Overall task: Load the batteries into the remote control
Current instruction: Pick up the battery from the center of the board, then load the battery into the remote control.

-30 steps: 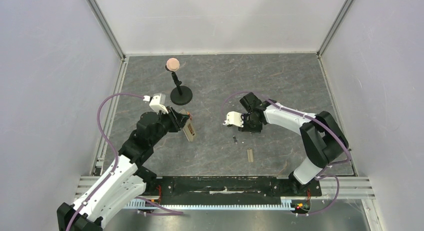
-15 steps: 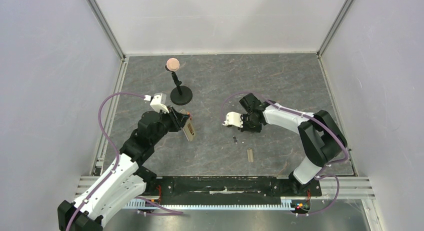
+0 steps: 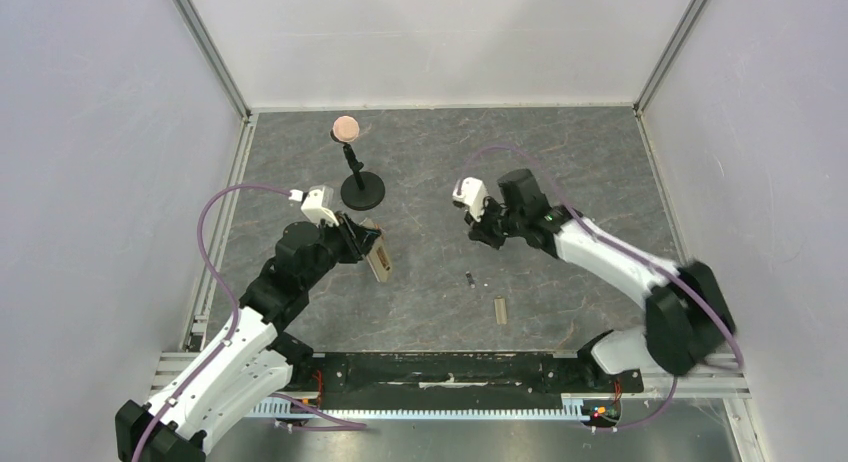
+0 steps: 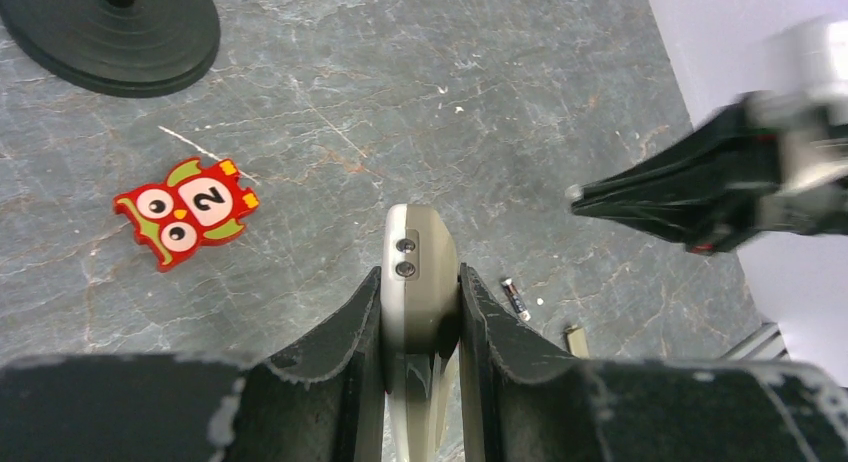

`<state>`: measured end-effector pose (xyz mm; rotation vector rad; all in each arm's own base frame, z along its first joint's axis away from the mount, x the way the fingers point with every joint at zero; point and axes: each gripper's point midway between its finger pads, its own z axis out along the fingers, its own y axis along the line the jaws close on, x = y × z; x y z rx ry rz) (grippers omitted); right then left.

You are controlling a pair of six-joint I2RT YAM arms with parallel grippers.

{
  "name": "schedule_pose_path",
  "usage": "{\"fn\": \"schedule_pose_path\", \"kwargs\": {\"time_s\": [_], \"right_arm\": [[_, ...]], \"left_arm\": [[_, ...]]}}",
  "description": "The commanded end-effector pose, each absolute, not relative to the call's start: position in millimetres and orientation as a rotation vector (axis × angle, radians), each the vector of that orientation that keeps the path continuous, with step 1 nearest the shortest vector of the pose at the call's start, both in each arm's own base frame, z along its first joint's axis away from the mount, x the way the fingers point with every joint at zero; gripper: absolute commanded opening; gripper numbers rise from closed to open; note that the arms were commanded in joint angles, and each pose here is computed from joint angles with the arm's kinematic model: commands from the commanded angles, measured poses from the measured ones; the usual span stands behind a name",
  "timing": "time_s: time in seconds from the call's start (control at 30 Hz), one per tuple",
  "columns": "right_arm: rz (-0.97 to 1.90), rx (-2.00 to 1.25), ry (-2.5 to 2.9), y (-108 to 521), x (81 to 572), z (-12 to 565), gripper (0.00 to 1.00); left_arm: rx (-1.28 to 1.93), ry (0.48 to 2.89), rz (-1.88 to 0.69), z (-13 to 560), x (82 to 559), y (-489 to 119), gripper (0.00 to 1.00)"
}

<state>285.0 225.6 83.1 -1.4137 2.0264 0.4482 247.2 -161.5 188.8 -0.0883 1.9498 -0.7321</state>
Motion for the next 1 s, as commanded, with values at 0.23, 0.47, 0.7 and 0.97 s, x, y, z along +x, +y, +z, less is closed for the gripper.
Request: {"fn": "schedule_pose_path", "kwargs": {"time_s": [0.23,0.47,0.7,0.97], "right_arm": [[1.160,-0.361,1.667,291.7,244.5,280.3,0.00],[1.367,-0.255,1.770,317.8,234.5,295.4,0.00],[1.299,-0.367,1.741,328.3,223.7,296.9,0.00],[1.115,-0.461,1.757,343.4,218.3,283.2,0.00]], "left_arm": [[-0.149,1.873,-1.094,255.0,248.8,-205.8,0.02],[-0.227,1.949,-1.283,270.9,247.8,-231.0,0.02],[-0.223,1.954,-1.333,281.7,252.9,-240.8,0.02],[-0.182,1.913,-1.341,290.7,255.4,-243.2,0.02]]}}
